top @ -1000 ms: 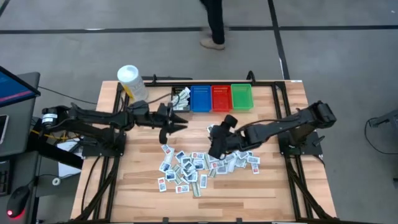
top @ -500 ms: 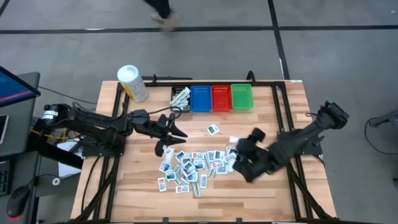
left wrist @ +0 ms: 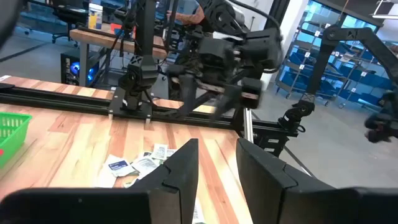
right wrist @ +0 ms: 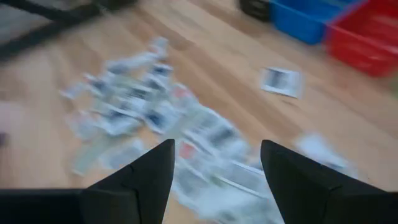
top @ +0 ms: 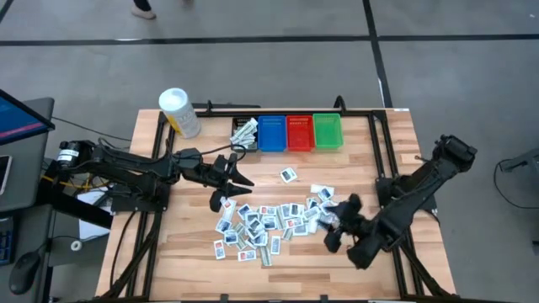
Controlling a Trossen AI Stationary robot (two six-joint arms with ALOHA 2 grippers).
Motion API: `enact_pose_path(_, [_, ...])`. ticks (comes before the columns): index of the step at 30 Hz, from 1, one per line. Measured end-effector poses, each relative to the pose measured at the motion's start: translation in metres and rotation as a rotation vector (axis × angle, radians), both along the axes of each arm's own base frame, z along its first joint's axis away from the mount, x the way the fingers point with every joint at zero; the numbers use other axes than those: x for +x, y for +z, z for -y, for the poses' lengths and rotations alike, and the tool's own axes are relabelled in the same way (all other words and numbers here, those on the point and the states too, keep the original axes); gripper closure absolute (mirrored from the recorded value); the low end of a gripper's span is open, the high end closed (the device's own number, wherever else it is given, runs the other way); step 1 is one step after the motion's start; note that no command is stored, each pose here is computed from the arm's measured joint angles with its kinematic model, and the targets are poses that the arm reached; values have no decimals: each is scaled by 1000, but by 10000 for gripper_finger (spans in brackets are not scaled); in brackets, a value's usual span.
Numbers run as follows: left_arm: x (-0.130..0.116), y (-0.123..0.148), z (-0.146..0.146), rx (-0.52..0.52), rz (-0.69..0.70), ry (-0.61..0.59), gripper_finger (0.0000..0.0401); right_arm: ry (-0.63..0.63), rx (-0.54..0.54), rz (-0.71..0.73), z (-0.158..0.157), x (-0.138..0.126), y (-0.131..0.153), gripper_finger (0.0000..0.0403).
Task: Pick & Place First Aid Supplies
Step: Put the green bandage pack in the black bin
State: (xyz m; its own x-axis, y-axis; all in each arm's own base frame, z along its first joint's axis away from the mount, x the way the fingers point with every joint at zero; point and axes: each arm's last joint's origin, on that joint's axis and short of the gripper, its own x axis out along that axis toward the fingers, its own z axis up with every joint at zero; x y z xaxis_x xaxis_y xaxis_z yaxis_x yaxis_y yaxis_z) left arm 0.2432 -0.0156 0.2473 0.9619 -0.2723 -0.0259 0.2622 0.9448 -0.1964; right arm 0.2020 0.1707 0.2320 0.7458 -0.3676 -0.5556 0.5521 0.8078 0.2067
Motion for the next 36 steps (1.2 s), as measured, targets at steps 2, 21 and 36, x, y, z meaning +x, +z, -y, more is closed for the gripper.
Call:
enact_pose_path(2, [0,0,0,-3,-2,0,293,41,-9,25,-5,10,-3,170])
enact_pose_path(21, [-1,-3,9,-27,-36,-30,293,381,131,-113,-10,79,-49,171])
enact_pose_path(36, [-2,-3,20,-26,-37,-54,293,599,-111,-269,-7,99,-98,171])
